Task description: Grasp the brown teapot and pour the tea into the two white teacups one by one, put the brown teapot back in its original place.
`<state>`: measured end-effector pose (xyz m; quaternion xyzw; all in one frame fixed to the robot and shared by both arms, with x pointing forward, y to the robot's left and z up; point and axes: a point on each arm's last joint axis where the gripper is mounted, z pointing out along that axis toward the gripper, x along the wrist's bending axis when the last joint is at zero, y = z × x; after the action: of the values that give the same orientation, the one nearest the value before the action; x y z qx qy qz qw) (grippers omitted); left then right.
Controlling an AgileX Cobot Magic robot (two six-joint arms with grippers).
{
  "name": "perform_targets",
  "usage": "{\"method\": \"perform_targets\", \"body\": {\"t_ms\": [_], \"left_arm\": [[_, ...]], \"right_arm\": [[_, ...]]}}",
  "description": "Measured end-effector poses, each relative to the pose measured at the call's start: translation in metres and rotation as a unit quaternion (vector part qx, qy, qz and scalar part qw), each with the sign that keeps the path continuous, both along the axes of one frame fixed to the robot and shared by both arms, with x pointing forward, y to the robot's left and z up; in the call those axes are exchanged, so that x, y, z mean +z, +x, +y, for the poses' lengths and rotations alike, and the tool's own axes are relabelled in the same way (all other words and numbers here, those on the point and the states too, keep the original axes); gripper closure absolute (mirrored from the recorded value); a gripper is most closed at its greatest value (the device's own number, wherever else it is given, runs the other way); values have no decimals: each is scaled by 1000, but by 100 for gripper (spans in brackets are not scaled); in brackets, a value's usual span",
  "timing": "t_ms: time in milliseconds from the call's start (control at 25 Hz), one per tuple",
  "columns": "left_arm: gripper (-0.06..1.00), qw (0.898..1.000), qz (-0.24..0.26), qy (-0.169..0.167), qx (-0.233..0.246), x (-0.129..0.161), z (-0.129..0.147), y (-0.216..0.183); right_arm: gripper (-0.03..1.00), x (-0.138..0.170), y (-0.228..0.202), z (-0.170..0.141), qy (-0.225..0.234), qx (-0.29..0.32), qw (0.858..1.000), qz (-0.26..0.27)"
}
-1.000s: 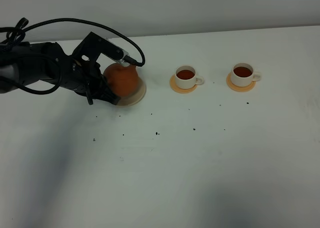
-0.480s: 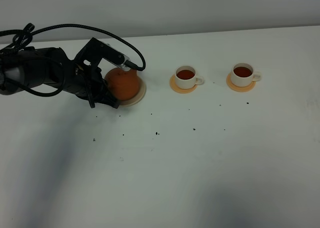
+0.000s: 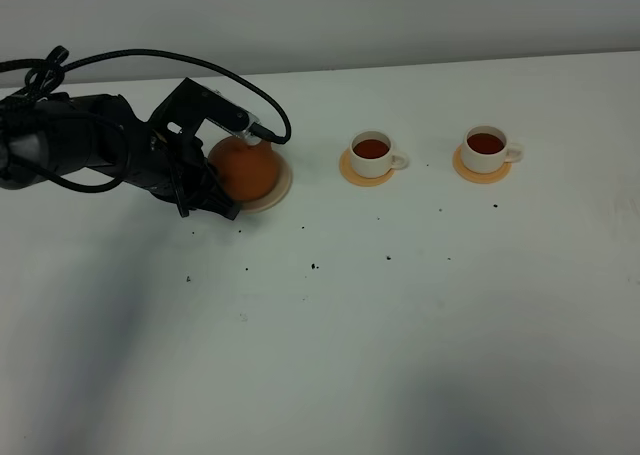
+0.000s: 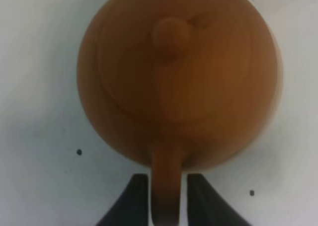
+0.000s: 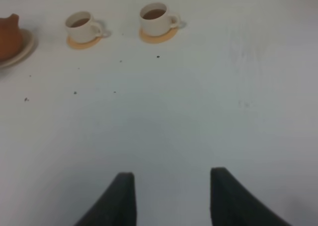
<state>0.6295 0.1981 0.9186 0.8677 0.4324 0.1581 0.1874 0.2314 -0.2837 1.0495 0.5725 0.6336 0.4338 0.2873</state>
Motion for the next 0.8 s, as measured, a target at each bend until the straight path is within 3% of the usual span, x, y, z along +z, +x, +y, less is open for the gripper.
{"method": "perform_targets", "body": {"t_ms": [200,480,600,720,800], "left_arm": [[55,999,32,3,-4,-3,0,-5],[54,990,140,-6,30,21,7,-31],[58,976,208,1,64,37,18,-48],[62,953,281,39,101,48,33,-65],[64,943,302,61,124,57,40,-75]], "right_arm": [[61,0,0,0,0,0,1000,0],[61,0,0,0,0,0,1000,0],[61,0,0,0,0,0,1000,0],[61,0,0,0,0,0,1000,0],[61,0,0,0,0,0,1000,0]]}}
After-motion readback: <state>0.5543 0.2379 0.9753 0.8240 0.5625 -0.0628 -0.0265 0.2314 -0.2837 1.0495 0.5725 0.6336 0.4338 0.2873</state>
